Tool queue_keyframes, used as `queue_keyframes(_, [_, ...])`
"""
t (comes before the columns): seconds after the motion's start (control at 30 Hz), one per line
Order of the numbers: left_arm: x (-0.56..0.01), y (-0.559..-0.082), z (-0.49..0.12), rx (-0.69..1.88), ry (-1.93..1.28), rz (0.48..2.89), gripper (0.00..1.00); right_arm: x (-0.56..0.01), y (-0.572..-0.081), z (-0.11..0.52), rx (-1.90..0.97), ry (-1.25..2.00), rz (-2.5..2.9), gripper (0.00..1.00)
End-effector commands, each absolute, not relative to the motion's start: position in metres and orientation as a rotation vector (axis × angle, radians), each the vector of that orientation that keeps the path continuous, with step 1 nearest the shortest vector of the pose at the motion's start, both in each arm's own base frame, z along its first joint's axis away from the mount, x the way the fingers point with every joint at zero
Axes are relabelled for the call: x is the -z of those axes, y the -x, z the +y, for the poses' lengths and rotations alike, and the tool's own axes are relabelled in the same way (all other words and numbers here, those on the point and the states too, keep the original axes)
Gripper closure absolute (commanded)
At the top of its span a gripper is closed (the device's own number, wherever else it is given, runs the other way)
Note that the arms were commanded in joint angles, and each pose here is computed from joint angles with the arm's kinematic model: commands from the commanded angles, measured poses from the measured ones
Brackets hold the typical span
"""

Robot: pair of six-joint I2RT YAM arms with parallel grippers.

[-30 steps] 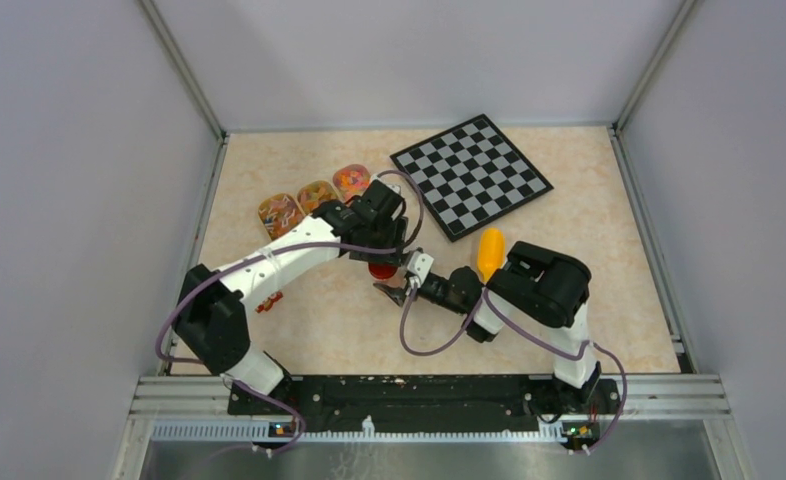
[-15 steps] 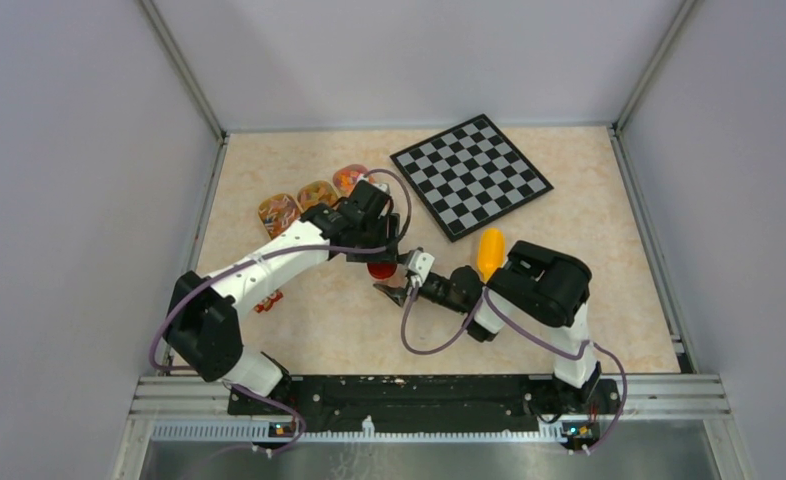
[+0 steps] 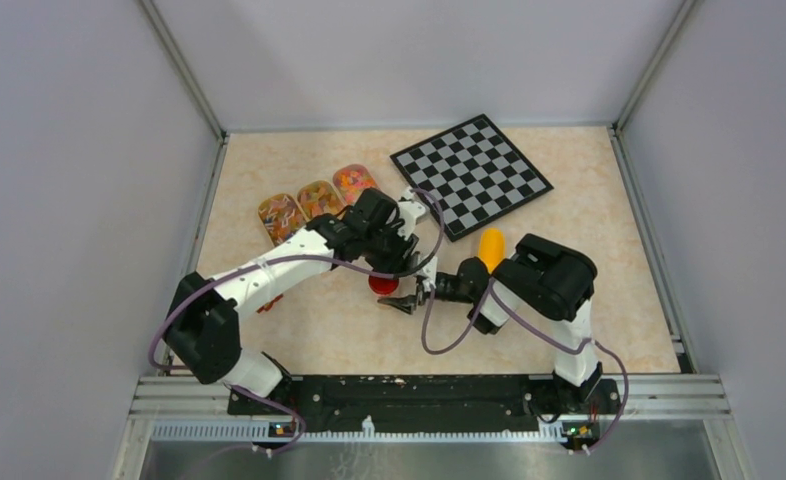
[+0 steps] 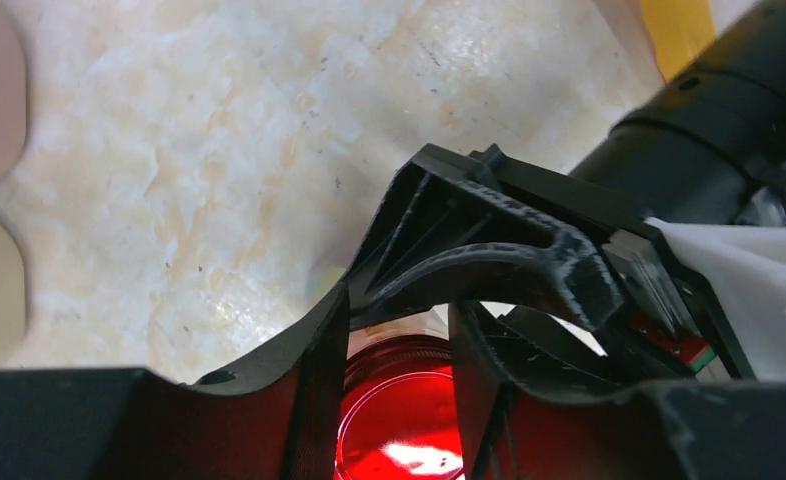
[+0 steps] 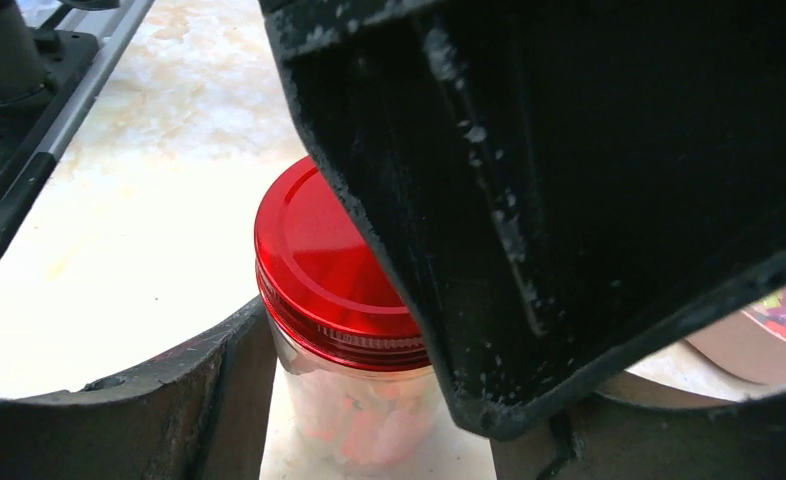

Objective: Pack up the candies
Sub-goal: Screw the bottle lid onto the packing bottle.

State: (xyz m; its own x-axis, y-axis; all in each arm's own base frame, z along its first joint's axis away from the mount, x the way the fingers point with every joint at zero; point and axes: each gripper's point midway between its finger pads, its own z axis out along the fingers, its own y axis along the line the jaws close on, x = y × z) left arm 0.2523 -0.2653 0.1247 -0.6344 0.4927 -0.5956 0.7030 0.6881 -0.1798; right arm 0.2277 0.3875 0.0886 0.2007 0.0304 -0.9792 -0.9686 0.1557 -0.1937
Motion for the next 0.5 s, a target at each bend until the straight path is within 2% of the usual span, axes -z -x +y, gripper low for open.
queue_keyframes(0.0, [-0.113,-0.233,-0.264,0.562,-1.203,2.314,0.55,-0.114,-0.221,0.384,-0.996,1.164,0.921,0.54])
queue_keyframes(0.1, [-0.118,-0.235,-0.264,0.550,-1.229,2.262,0.49,-0.114,-0.222,0.383,-0.999,1.167,0.919,0.54])
queue_keyframes(0.23, [-0.139,-0.245,-0.272,0.566,-1.157,2.190,0.33,-0.113,-0.220,0.384,-1.013,1.176,0.913,0.54])
queue_keyframes(0.4, [-0.180,-0.283,-0.275,0.490,-0.792,2.224,0.17,-0.113,-0.224,0.383,-1.004,1.157,0.934,0.55])
queue_keyframes(0.47, [-0.194,-0.299,-0.267,0.401,-0.642,2.273,0.02,-0.115,-0.226,0.382,-0.992,1.142,0.941,0.55])
